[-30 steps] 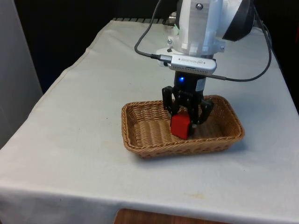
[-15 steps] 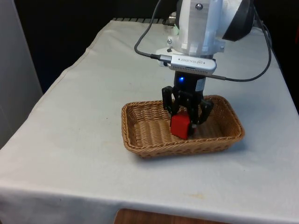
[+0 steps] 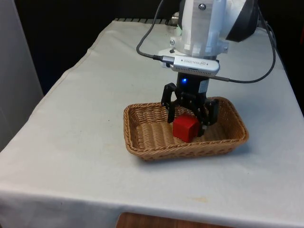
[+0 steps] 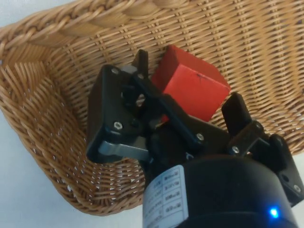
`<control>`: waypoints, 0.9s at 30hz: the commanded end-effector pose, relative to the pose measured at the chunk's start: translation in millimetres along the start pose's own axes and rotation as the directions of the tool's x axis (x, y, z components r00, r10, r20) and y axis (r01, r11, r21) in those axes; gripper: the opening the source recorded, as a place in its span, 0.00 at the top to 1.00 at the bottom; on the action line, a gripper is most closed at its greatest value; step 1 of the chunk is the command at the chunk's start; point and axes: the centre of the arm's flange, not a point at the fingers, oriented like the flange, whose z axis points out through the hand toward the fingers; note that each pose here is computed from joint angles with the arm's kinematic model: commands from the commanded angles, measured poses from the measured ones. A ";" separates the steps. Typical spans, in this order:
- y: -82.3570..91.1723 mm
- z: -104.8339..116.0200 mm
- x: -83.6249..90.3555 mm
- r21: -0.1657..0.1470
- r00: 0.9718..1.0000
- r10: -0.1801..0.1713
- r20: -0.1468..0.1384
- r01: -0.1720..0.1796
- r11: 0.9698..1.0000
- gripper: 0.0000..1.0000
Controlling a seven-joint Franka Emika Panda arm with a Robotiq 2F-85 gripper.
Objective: Pick up the cube and place it into the basket.
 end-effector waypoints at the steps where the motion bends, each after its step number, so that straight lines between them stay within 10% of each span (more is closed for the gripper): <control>1: -0.2 -0.4 0.3 0.001 1.000 0.000 -0.001 0.000 1.000 0.00; 27: 15.4 -72.1 1.3 0.017 1.000 0.025 0.014 -0.025 1.000 0.00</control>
